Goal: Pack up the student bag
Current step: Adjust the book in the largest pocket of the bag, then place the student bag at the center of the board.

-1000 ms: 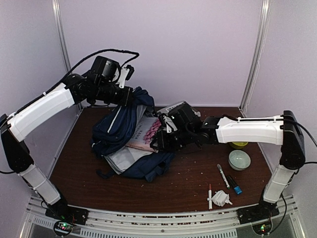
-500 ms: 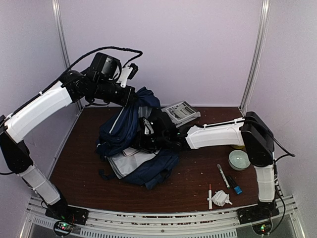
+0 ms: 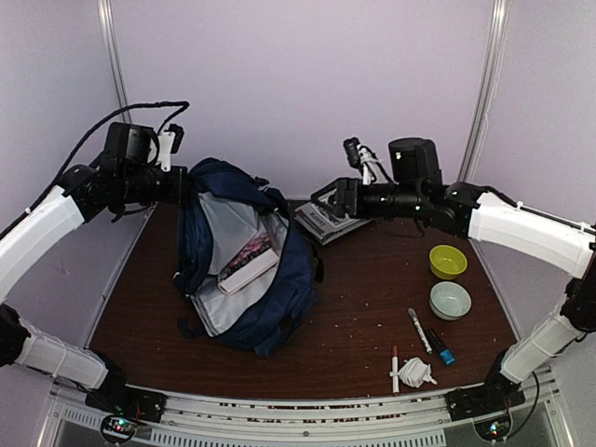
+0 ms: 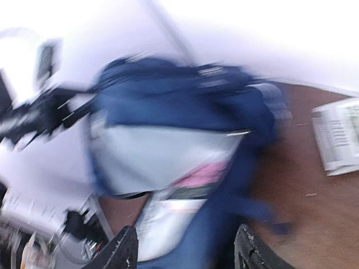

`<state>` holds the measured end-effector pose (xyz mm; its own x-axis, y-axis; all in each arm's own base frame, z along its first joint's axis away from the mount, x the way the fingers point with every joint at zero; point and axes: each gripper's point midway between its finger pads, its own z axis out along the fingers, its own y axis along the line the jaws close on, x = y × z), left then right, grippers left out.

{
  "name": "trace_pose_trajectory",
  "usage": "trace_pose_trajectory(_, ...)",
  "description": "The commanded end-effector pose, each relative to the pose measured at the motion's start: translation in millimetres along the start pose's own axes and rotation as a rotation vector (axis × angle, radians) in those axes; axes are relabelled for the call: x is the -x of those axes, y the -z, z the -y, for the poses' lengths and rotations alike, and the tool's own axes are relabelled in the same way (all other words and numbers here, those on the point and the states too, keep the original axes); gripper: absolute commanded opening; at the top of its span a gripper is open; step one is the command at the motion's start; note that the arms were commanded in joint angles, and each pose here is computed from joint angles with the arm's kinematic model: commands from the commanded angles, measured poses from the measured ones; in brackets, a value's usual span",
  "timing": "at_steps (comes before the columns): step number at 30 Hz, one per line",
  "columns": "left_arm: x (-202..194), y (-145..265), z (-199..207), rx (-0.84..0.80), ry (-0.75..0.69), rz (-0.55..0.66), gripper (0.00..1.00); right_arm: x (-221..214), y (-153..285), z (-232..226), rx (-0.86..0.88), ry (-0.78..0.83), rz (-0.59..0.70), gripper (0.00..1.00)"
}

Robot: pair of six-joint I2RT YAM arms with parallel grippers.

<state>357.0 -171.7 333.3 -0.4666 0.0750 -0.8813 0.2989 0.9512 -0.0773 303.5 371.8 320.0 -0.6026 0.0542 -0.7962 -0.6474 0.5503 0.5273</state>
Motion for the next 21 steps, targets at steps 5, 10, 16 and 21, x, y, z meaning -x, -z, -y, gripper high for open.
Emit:
trace_pose_trajectory(5,54.3,76.6,-107.7,0.496,-0.003,0.206,0.00,32.2,12.4,230.3,-0.379,-0.312,-0.039,0.60)
trace_pose_trajectory(10,51.0,59.2,-83.2,0.355,-0.086,0.180,0.00,50.6,-8.5,308.1,-0.447,-0.409,-0.003,0.62)
trace_pose_trajectory(16,22.5,-3.9,22.6,-0.071,-0.390,0.037,0.76,72.7,-38.4,380.6,-0.486,-0.486,0.045,0.64)
trace_pose_trajectory(21,59.2,-25.1,119.2,-0.470,-0.280,0.135,0.79,85.3,-61.7,419.4,-0.458,-0.522,0.097,0.65)
